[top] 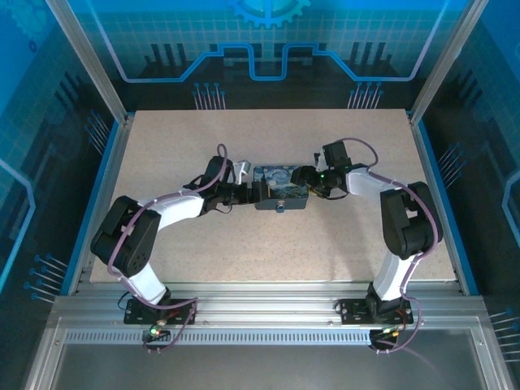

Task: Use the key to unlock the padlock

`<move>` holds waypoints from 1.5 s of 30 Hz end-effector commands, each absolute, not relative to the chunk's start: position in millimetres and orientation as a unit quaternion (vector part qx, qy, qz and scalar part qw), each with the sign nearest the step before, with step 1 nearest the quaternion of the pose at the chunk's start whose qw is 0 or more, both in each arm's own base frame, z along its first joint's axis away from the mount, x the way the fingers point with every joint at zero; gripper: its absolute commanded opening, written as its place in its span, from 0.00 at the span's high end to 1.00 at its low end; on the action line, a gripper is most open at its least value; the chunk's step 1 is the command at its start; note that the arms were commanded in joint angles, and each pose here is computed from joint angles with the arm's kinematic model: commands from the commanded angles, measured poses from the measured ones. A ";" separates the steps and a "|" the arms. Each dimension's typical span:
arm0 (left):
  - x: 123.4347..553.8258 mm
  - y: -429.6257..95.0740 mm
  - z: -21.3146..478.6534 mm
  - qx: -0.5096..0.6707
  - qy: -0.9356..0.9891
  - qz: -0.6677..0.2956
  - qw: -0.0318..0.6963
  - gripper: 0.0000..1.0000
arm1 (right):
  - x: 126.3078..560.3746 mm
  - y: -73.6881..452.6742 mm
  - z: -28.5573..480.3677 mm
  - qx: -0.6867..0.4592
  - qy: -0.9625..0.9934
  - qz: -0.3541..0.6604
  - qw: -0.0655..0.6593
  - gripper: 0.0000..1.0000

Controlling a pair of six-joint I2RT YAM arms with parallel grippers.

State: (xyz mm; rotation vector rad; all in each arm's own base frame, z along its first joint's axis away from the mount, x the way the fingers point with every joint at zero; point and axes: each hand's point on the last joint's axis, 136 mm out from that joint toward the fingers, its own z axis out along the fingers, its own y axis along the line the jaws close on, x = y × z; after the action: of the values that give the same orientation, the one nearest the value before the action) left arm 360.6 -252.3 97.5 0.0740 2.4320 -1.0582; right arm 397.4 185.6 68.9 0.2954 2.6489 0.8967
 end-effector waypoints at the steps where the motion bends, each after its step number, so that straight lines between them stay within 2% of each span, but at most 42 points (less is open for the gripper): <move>1: 363.7 -244.9 109.6 0.016 0.885 -0.384 0.264 0.17 | 384.4 185.3 70.2 0.102 0.934 0.307 0.153 0.25; 9: 355.8 -227.9 109.6 -0.005 0.895 -0.352 0.274 0.13 | 381.6 168.9 80.7 0.104 0.940 0.276 0.175 0.19; 18: 341.5 -182.3 110.4 -0.062 0.926 -0.248 0.278 0.15 | 365.9 152.1 110.3 0.085 0.944 0.237 0.213 0.20; 29: 342.4 -147.8 83.1 -0.083 0.965 -0.111 0.221 0.29 | 317.6 180.9 151.9 -0.024 0.933 0.254 0.254 0.26; 37: 368.4 -148.0 69.7 -0.070 0.975 -0.062 0.201 0.41 | 275.1 220.0 167.9 -0.114 0.911 0.292 0.268 0.30; 45: 381.4 -149.8 45.4 -0.057 0.984 -0.029 0.167 0.55 | 264.9 228.5 167.8 -0.131 0.908 0.294 0.268 0.30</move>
State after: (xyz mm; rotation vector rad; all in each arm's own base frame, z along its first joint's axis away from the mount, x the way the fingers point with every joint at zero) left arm 383.5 -158.8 51.4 -0.1848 2.7576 -0.1637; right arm 269.2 226.6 166.1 -0.3183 2.4690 0.7920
